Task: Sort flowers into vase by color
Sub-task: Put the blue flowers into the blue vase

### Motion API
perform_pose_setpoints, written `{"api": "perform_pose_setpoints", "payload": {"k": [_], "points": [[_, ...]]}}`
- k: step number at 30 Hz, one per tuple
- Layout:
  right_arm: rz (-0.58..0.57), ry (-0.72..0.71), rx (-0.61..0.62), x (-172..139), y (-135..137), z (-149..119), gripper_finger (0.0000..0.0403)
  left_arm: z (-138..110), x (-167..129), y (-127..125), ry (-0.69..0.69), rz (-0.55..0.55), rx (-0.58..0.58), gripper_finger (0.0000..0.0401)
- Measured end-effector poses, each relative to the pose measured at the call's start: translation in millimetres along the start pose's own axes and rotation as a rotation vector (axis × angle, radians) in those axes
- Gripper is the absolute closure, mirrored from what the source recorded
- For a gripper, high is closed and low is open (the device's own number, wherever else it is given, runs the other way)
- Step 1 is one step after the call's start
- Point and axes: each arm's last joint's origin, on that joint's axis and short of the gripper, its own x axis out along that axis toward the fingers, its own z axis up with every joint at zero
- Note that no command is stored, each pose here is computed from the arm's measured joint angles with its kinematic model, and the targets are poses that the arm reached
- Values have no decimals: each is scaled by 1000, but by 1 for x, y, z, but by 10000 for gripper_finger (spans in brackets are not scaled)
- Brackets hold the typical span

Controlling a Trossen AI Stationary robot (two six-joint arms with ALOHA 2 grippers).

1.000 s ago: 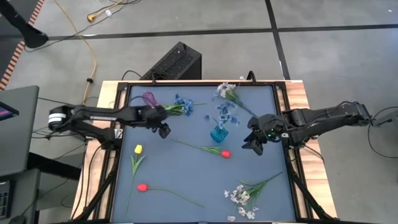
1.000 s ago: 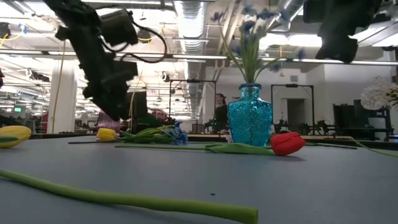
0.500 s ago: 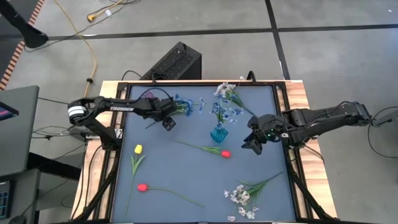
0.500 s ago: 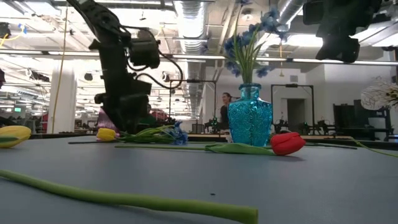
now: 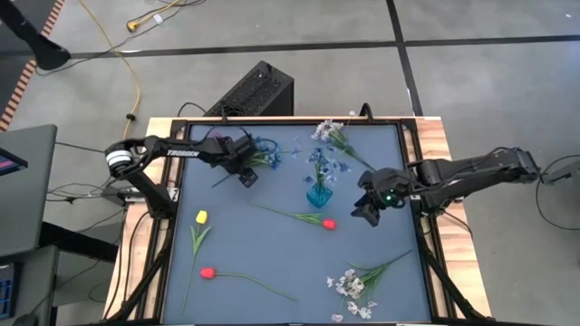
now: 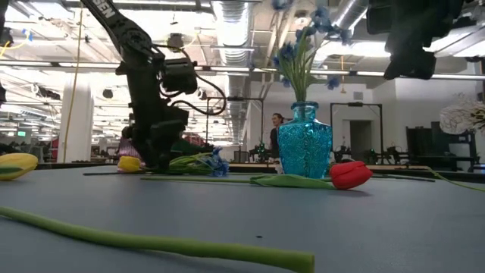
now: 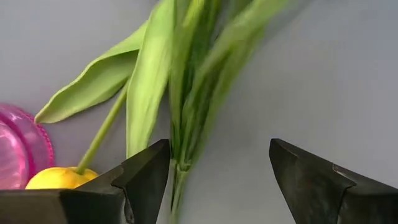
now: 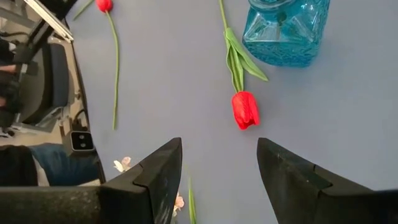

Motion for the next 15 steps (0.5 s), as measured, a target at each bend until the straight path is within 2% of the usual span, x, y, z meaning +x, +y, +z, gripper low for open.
{"api": "perform_pose_setpoints", "payload": {"k": [5,8,11,15], "points": [[-10,10,-15,3,0,0,168,2,1,12,24,-20,-24,139],[-4,4,-15,3,0,1,168,0,1,12,36,-17,-8,158],[6,-5,-13,3,1,1,168,-2,1,8,59,-42,-1,199],[34,-34,-12,3,4,4,168,-7,0,-3,89,-105,23,273]]}}
